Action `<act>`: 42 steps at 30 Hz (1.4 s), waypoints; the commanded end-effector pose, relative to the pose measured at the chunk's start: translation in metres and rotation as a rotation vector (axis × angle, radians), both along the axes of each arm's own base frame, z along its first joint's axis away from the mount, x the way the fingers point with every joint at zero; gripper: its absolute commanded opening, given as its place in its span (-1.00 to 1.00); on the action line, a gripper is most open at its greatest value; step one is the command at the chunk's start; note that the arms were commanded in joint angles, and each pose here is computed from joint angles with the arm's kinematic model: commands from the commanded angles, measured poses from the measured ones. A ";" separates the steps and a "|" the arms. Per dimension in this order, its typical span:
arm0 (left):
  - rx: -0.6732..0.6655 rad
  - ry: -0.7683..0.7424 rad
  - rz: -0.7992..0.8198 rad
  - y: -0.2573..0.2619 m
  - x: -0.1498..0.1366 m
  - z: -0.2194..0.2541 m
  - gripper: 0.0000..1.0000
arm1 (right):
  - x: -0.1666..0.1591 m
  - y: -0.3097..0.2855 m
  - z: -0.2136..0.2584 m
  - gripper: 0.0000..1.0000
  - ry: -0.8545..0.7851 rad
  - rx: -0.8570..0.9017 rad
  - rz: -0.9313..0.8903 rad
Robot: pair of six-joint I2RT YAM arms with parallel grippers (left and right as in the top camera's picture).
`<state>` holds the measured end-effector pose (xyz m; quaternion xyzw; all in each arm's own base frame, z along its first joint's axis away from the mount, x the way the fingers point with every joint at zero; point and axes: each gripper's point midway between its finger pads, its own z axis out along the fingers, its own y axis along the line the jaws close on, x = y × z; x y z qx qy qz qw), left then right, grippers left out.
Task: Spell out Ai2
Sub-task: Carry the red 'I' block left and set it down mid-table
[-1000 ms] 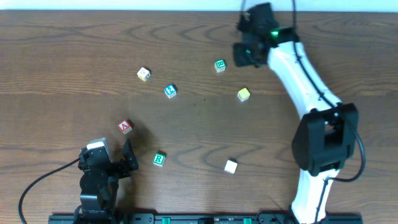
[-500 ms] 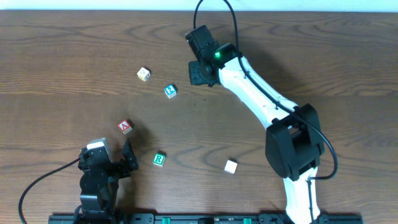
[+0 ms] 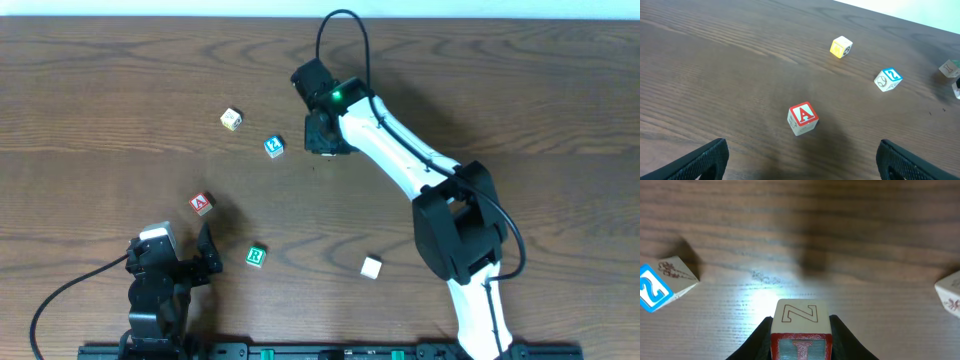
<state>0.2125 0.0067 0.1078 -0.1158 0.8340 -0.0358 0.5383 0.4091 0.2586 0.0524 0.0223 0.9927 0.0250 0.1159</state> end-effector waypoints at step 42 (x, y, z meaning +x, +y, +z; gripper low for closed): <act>0.020 0.014 -0.001 0.002 0.000 -0.007 0.91 | -0.010 0.006 -0.039 -0.52 0.080 -0.033 0.058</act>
